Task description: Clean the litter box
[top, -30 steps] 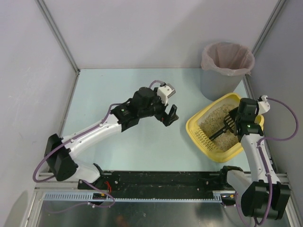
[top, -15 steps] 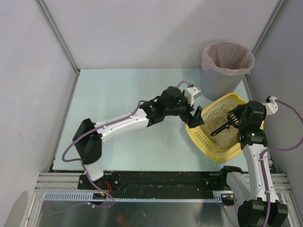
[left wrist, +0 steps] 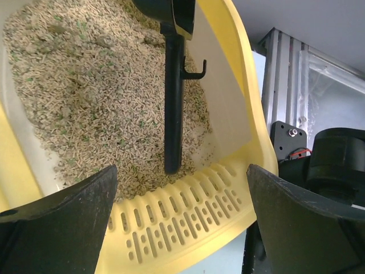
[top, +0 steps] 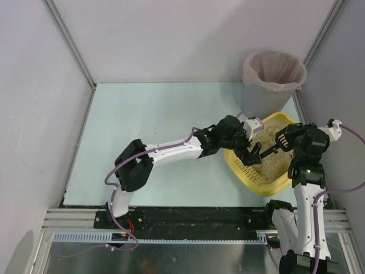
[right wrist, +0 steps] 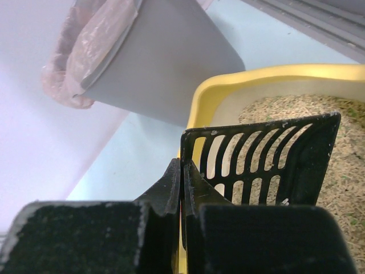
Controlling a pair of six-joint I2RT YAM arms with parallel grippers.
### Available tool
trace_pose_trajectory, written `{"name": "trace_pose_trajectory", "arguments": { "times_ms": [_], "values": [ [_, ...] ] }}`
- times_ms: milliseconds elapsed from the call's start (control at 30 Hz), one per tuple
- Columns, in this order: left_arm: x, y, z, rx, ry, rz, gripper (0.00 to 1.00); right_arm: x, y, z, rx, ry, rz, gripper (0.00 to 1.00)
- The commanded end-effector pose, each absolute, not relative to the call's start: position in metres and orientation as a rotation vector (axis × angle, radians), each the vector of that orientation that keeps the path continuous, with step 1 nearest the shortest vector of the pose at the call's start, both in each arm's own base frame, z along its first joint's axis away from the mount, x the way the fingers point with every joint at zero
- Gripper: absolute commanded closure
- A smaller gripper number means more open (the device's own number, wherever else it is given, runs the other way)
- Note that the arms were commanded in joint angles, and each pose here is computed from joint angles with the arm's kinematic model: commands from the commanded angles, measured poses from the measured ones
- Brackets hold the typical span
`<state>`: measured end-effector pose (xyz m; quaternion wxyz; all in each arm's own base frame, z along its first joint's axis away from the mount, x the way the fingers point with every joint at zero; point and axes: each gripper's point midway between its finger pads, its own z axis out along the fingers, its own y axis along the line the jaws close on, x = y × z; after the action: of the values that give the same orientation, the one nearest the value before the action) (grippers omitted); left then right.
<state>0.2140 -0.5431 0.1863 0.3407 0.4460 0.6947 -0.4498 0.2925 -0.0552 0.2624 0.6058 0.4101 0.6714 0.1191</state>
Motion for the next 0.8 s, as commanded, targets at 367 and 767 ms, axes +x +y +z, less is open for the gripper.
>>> {"name": "trace_pose_trajectory", "arguments": {
  "times_ms": [367, 767],
  "values": [
    [0.207, -0.574, 0.185, 1.207, 1.718, -1.204, 0.24, 0.282, -0.027, 0.281, 0.907, 1.561, 0.472, 1.0],
    [0.186, -0.579, 0.197, 1.206, 1.754, -1.371, 0.83, 0.283, -0.03, 0.276, 0.915, 1.577, 0.447, 1.0]
  ]
}}
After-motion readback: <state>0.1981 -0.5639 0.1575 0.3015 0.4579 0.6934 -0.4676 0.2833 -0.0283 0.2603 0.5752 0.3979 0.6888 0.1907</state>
